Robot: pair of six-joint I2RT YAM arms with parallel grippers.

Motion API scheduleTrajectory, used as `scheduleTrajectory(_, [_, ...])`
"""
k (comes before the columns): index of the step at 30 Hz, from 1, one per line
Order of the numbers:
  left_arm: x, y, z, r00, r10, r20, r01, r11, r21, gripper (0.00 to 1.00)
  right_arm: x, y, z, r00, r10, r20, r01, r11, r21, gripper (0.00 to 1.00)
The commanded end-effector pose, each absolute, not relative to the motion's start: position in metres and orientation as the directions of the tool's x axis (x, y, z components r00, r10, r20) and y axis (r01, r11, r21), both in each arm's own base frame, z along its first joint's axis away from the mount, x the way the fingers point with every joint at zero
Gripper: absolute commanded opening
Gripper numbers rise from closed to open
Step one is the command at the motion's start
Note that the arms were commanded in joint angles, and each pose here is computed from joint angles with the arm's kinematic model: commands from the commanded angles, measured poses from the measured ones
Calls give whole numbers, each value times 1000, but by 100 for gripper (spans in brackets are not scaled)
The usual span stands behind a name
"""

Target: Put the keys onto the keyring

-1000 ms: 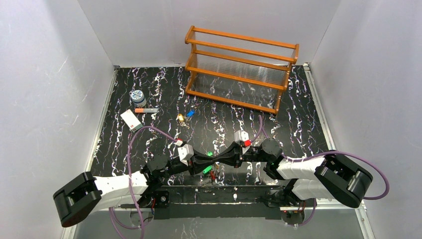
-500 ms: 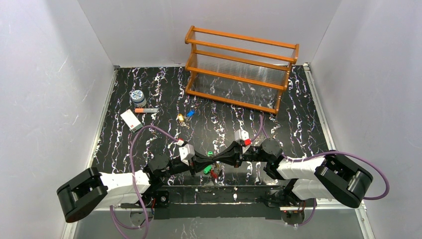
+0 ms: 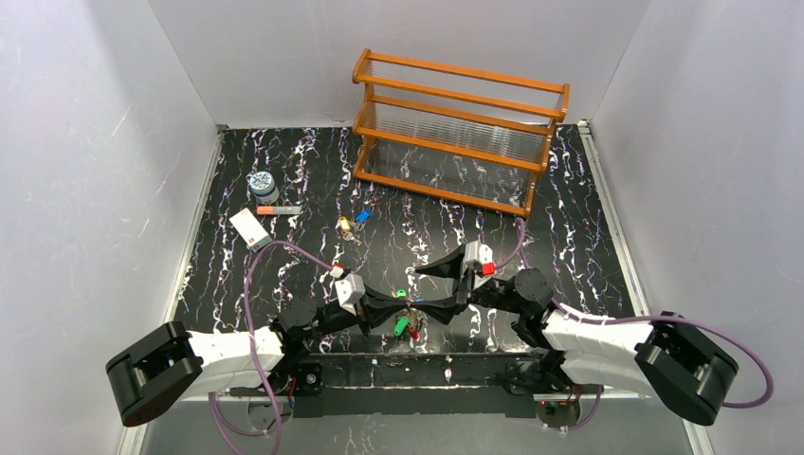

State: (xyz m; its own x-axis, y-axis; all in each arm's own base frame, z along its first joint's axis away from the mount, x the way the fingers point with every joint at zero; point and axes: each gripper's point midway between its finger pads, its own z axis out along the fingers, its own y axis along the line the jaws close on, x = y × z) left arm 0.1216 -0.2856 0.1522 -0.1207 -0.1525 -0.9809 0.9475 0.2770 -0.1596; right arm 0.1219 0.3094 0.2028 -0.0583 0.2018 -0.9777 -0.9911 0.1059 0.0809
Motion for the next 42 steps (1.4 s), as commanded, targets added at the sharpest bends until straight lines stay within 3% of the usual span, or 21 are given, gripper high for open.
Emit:
scheduleTrajectory(1, [124,-284,169,-85,-214,-973,947,287,-146,0,128,303,183,-60,120,-991,-982,171,80,81])
scheduleTrajectory(10, [126,-283,169,-83,-215,-973,944,297,-146,0,109,296,163,-97,43,-994,-990,103,101,57])
scheduleTrajectory(14, [128,-284,170,-86,-219,-972,941,304,-151,0,98,300,159,-101,15,-995,-995,24,101,37])
scheduleTrajectory(20, [132,-282,167,-94,-218,-972,930,330,-164,0,79,305,165,-92,6,-996,-989,-116,91,27])
scheduleTrajectory(27, [135,-282,164,-101,-211,-972,922,348,-171,0,67,298,171,-25,41,-999,-985,-169,17,29])
scheduleTrajectory(32, [134,-283,164,-107,-209,-972,925,338,-175,0,99,292,168,-2,16,-1000,-999,41,2,36])
scheduleTrajectory(35, [134,-284,164,-107,-209,-972,926,335,-174,0,114,288,170,12,23,-1000,-990,139,-9,47])
scheduleTrajectory(38, [133,-284,165,-106,-210,-972,928,330,-173,0,119,292,170,14,20,-1000,-989,147,-11,55])
scheduleTrajectory(42, [133,-284,165,-111,-210,-971,928,327,-177,0,118,303,171,4,9,-1000,-995,96,-3,57])
